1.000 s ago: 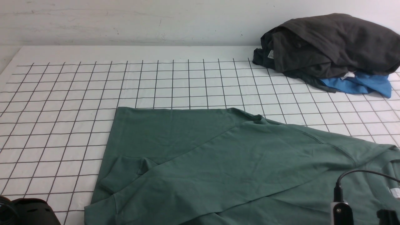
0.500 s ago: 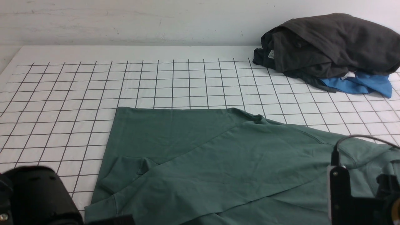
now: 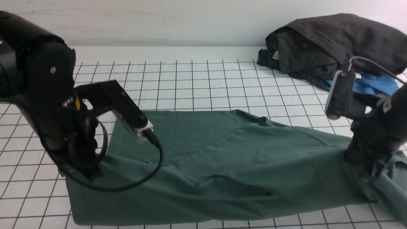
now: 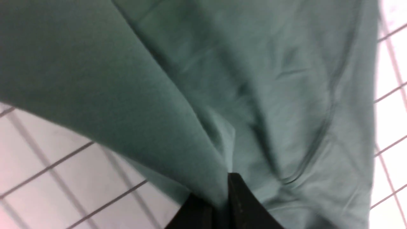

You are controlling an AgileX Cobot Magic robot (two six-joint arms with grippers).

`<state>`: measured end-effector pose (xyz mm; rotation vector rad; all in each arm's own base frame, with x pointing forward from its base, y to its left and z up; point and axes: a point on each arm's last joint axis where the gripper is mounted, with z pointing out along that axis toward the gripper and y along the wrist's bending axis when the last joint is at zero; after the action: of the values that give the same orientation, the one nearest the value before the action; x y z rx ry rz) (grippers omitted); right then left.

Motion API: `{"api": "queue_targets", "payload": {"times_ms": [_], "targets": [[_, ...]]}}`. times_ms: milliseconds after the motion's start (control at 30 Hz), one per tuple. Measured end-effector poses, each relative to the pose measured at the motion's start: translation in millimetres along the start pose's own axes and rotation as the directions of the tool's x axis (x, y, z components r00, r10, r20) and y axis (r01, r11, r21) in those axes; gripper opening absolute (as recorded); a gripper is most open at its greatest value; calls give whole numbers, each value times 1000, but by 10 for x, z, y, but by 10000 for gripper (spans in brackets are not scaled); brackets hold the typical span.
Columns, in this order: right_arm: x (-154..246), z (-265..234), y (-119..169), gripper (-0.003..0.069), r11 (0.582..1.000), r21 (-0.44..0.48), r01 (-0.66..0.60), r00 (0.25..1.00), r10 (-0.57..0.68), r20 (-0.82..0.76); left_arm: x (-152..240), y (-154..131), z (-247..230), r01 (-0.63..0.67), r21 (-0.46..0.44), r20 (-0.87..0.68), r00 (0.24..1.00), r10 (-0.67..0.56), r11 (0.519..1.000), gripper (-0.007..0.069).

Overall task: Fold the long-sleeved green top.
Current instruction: Use both arms to drag the lower edge of the fabric forward and fold it over the upper edge

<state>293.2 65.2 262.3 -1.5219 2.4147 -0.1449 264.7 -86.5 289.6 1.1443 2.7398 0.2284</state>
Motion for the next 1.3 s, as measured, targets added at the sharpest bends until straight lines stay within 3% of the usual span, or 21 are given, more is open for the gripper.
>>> {"api": "queue_targets", "payload": {"times_ms": [300, 567, 967, 1100, 1300], "targets": [[-186, 304, -626, 10, 999, -11, -36, 999, 36, 12, -425, 566, 310, 113, -21, 53, 992, -112, 993, 16], [-378, 696, -985, 10, 999, -1, -37, 999, 37, 16, -774, 857, 695, 100, -49, 75, 993, -96, 994, 16], [-458, 1112, -1144, 25, 997, 68, -38, 998, 35, 50, -1058, 985, 1217, 54, -65, 61, 997, -50, 996, 22], [-474, 1192, -1182, 84, 991, 101, -83, 994, 76, 74, -1073, 1011, 1280, 65, -70, 71, 996, -60, 995, 49], [-475, 1194, -1309, 288, 944, 191, -267, 959, 242, 144, -1008, 1139, 1309, 175, -74, 93, 981, -168, 982, 167]]}}
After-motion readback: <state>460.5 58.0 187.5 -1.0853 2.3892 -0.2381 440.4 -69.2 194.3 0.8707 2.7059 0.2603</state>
